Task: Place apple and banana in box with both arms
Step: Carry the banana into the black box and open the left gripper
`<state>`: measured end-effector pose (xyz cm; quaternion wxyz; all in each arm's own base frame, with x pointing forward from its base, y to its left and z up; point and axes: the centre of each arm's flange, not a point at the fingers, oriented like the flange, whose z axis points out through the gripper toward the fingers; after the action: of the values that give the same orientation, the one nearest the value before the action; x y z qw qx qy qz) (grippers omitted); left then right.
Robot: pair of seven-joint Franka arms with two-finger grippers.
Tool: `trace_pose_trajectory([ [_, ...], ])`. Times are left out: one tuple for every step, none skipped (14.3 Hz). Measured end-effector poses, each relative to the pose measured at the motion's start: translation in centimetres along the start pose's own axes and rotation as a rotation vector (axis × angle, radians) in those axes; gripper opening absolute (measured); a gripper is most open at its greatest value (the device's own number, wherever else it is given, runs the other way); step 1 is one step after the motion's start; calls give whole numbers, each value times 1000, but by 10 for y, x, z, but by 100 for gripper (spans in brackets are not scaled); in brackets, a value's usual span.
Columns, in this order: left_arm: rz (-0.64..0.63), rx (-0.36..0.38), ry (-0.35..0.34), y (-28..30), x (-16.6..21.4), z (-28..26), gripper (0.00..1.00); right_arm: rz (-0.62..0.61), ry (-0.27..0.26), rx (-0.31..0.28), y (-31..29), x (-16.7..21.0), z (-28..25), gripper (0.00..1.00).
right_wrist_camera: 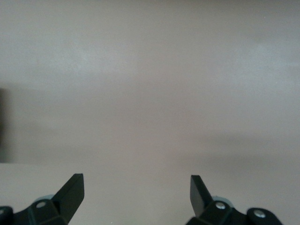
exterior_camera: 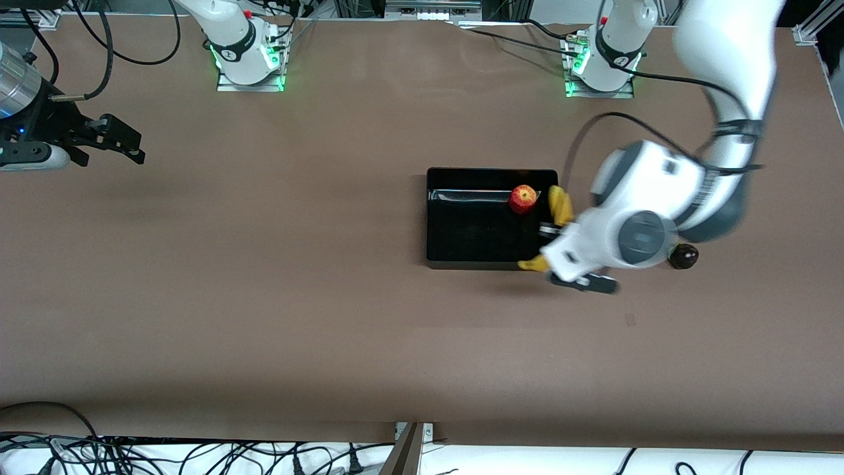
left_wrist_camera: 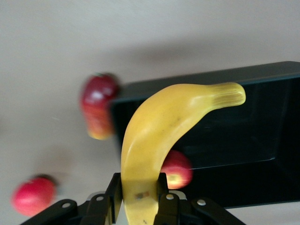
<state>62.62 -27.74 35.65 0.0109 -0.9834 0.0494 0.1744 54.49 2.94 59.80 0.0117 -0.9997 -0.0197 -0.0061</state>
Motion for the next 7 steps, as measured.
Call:
trace_pose_trajectory([
  [-13,6,5,28,-3,16,34,0,0,0,0,0,0,100],
  [-16,6,15,51,-4,35,34,0,0,0,0,0,0,100],
  [-21,1,26,70,-4,58,34,0,0,0,0,0,0,100],
  [-33,-5,36,84,-5,81,34,0,0,0,0,0,0,100],
  [-46,-11,42,94,-6,101,34,0,0,0,0,0,0,100],
  [-49,-15,44,99,-8,118,34,0,0,0,0,0,0,100],
  [-53,-18,44,102,-8,131,34,0,0,0,0,0,0,100],
])
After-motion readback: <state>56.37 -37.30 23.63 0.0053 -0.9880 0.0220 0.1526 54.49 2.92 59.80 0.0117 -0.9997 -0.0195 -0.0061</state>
